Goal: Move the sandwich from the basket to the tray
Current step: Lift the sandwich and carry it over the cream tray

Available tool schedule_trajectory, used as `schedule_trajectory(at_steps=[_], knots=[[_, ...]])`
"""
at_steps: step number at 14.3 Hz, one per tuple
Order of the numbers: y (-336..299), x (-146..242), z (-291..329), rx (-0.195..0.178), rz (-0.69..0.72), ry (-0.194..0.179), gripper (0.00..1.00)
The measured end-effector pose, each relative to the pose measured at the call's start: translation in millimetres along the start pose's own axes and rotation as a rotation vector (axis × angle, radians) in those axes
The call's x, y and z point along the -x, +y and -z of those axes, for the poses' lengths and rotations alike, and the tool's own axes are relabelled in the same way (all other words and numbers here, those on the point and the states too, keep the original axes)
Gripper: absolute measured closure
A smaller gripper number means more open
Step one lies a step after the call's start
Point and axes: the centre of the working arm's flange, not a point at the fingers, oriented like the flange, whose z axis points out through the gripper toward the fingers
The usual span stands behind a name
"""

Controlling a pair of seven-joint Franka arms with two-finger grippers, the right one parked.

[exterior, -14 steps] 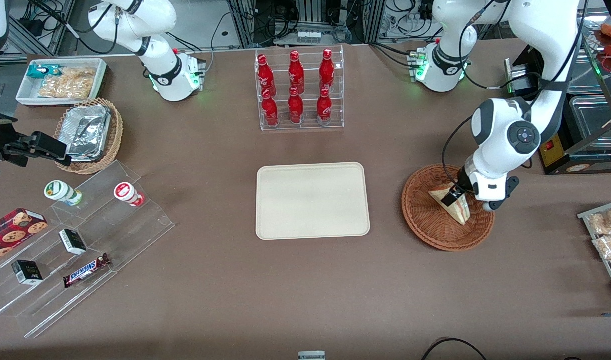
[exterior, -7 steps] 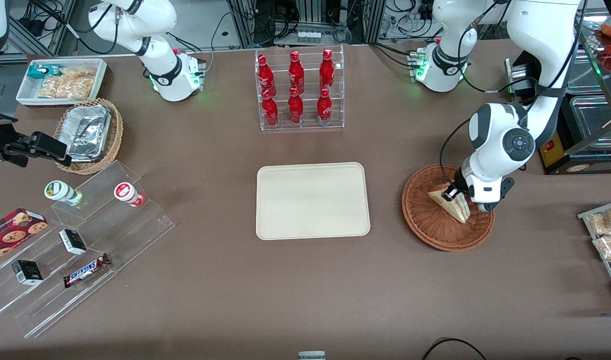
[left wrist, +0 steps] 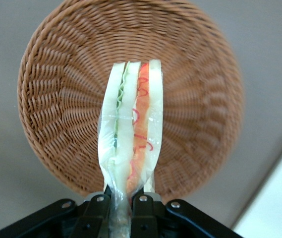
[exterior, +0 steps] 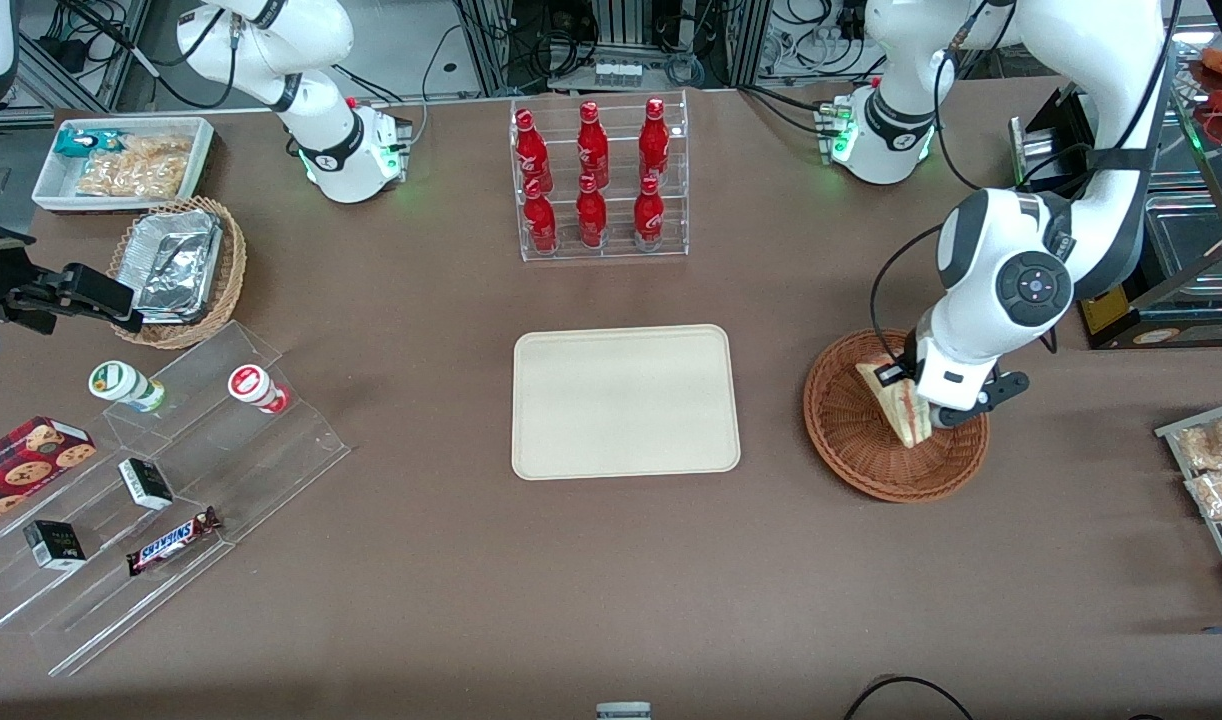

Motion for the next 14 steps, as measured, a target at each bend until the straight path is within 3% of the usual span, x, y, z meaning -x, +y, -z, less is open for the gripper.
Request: schedule_trajectory(at_steps=[3, 7, 14], knots=[[66.9, 16.6, 23.7, -0.006, -0.113, 0.005, 0.86], [160.5, 44.5, 4.8, 0.002, -0.224, 0.005, 0.86], [287.9, 130.6, -34.3, 0.011, -0.335, 0.010, 0.86]])
